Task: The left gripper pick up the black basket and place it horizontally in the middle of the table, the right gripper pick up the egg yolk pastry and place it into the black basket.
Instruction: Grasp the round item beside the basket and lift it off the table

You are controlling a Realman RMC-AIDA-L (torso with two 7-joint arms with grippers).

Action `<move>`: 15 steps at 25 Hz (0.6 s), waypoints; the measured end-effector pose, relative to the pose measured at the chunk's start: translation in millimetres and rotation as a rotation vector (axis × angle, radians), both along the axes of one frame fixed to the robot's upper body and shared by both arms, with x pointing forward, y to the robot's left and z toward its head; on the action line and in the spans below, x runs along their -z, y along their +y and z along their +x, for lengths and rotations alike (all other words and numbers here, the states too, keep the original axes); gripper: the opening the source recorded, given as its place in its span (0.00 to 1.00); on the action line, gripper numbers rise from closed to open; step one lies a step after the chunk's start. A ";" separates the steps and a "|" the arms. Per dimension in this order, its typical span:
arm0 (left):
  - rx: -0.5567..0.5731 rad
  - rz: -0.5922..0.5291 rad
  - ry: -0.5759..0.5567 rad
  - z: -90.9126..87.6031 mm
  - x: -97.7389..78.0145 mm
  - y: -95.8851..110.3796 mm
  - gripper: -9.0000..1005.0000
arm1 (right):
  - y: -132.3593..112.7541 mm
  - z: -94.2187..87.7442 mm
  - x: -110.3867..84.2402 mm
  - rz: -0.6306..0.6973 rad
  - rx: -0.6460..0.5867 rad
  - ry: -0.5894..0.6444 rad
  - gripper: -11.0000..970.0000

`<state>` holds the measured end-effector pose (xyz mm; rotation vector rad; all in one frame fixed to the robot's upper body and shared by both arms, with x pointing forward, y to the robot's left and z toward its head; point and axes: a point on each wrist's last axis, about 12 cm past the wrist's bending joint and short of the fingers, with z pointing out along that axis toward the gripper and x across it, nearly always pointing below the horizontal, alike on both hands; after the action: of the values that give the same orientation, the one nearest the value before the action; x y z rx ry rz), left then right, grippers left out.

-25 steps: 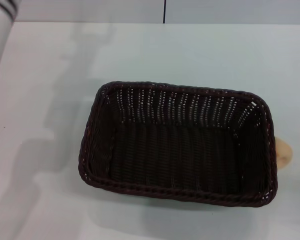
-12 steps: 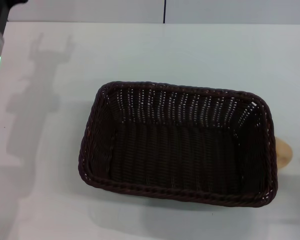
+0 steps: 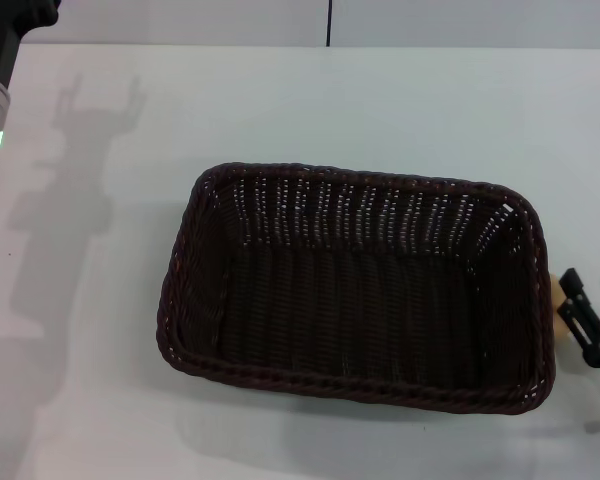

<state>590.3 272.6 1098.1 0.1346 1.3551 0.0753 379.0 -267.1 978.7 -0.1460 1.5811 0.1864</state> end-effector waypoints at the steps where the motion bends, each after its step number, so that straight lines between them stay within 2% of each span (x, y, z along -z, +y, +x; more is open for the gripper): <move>1: 0.003 0.000 -0.002 0.5 -0.6 -0.8 0.81 | 1.4 1.3 0.6 0.000 -0.007 0.007 0.79; 13: 0.019 -0.001 -0.016 4.7 -5.5 -6.3 0.81 | 5.6 5.1 4.3 0.006 -0.028 0.045 0.79; 15: 0.022 0.000 -0.018 4.7 -5.9 -7.1 0.81 | 5.8 6.0 5.0 0.003 -0.031 0.052 0.72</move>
<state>595.0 265.5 1104.0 0.1481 1.3353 0.0576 385.0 -261.2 973.7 -0.1647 1.6307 0.2188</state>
